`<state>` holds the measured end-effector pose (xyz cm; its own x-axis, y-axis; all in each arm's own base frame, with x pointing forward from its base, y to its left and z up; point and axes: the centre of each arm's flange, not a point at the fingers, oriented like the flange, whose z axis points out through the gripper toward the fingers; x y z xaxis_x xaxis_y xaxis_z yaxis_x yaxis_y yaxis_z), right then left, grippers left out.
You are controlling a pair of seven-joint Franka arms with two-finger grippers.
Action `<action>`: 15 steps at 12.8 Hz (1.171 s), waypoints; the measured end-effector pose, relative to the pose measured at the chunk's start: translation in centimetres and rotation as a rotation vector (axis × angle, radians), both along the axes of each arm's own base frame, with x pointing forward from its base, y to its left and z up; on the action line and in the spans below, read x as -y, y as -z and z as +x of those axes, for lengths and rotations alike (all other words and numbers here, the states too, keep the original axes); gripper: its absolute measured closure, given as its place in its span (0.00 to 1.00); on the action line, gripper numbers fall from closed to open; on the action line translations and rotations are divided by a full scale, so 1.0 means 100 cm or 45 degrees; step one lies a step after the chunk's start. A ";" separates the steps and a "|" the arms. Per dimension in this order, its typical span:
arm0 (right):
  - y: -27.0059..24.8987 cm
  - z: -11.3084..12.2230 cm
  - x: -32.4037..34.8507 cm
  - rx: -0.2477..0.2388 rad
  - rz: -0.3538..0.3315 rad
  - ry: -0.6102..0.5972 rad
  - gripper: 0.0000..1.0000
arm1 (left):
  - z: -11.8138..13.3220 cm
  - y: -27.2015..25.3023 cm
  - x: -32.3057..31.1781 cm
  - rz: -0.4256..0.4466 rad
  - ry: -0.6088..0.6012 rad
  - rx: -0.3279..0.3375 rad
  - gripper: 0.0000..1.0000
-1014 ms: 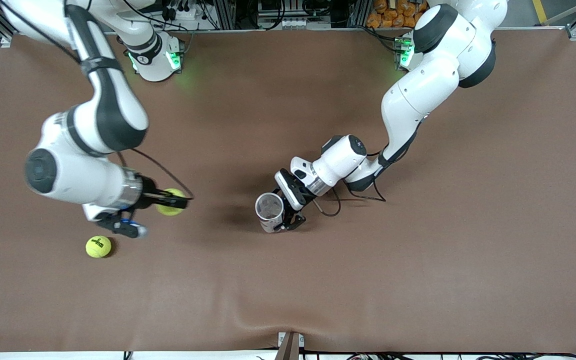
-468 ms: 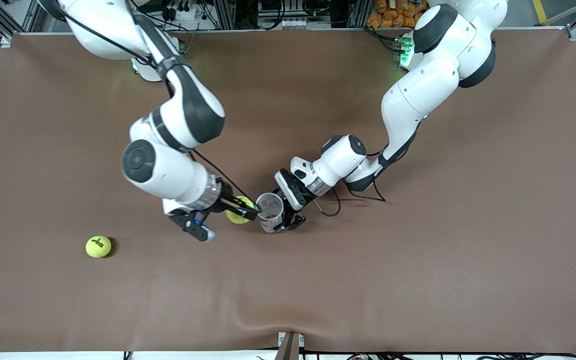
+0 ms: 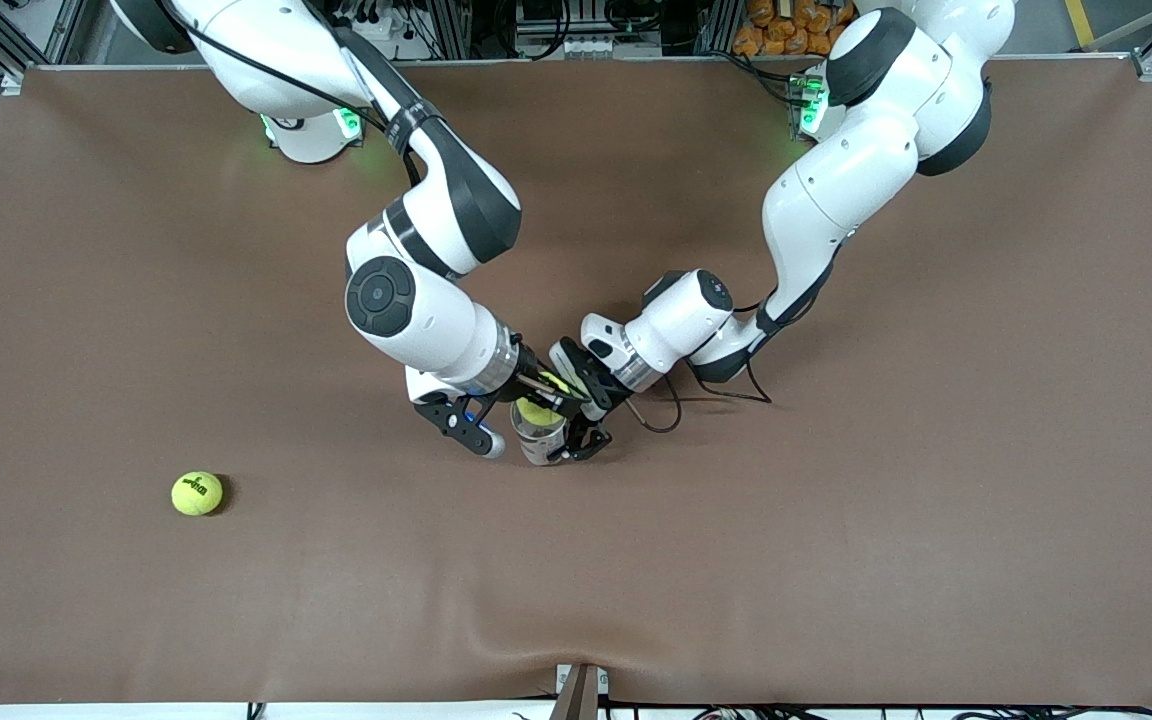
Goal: Insert tennis ball vertically with right arm
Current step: 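Carry the ball over the can opening with the right gripper, then release the ball into the can and withdraw the right gripper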
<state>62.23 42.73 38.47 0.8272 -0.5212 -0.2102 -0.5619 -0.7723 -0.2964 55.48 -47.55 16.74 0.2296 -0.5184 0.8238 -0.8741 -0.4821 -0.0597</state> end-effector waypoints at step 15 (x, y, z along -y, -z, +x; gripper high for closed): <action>-0.009 0.081 0.233 -0.058 -0.181 -0.168 0.00 | 0.001 0.001 -0.001 0.003 -0.002 0.003 0.22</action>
<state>70.37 19.41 39.32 0.8815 -0.4363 -0.1807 -0.4636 -0.8723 -0.1554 55.56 -47.46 16.69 0.2285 -0.5198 0.8231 -0.8733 -0.4831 -0.0626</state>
